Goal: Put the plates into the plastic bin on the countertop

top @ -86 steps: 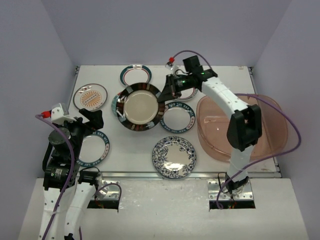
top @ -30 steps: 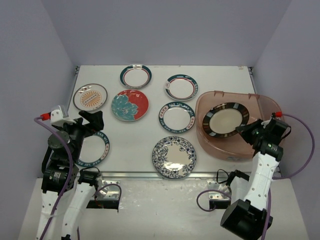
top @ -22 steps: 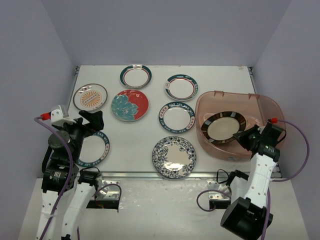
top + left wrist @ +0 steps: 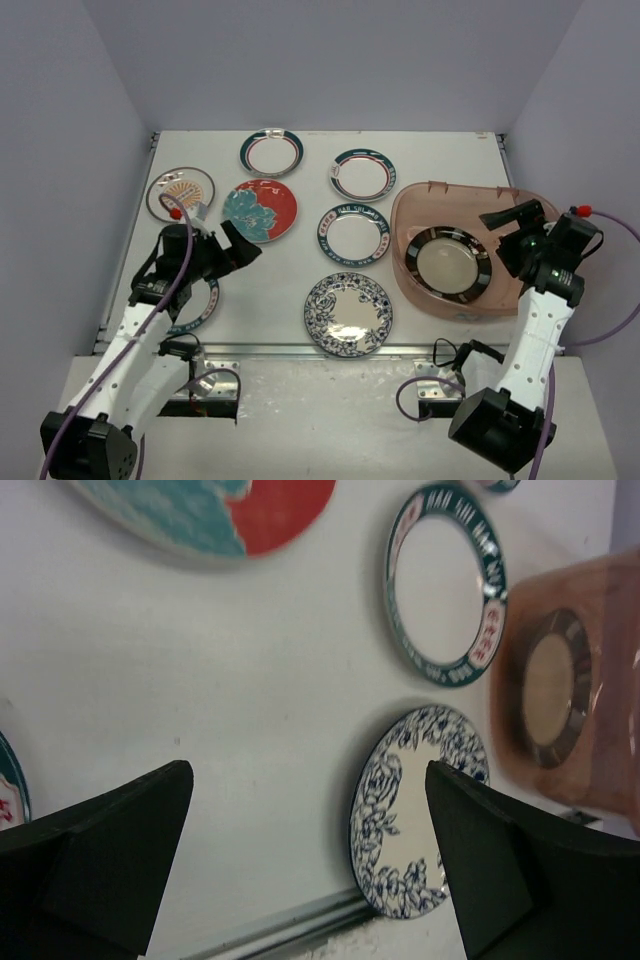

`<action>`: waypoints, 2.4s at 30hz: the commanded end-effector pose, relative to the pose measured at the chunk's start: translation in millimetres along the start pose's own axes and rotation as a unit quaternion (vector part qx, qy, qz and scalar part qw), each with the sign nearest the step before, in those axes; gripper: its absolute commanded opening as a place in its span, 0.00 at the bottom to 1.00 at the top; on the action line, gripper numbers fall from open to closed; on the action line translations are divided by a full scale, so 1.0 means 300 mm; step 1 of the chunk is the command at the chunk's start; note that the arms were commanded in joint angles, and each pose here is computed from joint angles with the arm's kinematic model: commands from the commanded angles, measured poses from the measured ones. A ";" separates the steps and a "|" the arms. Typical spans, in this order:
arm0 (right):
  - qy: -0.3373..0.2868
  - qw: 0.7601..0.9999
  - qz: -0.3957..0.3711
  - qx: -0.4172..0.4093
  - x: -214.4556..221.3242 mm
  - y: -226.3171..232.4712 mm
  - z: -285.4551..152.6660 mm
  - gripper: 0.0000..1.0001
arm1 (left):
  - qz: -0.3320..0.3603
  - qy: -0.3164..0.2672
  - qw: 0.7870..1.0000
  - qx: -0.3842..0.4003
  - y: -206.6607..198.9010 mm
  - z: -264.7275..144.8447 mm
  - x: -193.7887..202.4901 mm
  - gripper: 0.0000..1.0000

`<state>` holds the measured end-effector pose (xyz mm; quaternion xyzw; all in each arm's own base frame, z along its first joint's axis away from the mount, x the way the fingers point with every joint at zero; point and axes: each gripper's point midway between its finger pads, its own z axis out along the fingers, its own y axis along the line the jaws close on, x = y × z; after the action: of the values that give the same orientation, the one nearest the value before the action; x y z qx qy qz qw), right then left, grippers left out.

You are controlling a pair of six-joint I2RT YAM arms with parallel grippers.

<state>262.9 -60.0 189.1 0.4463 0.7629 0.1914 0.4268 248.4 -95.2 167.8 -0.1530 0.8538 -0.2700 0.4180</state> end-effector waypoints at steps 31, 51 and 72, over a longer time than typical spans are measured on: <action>0.209 0.777 -0.240 -0.543 0.365 0.610 -0.526 0.99 | 0.041 0.296 0.954 0.001 -0.019 0.373 0.742 0.00; 0.228 0.807 -0.280 -0.467 0.397 0.591 -0.368 0.93 | -0.041 -0.018 0.982 0.181 -0.504 -0.147 -0.056 0.00; 0.321 0.759 -0.318 -0.469 0.570 0.622 -0.311 0.00 | -0.054 -0.024 0.916 0.396 -0.835 -0.329 -0.185 0.09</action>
<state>237.0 191.0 271.7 -0.1453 0.7877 0.5157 0.3042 216.6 -235.8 303.5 -0.0643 0.7620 -0.5268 0.3711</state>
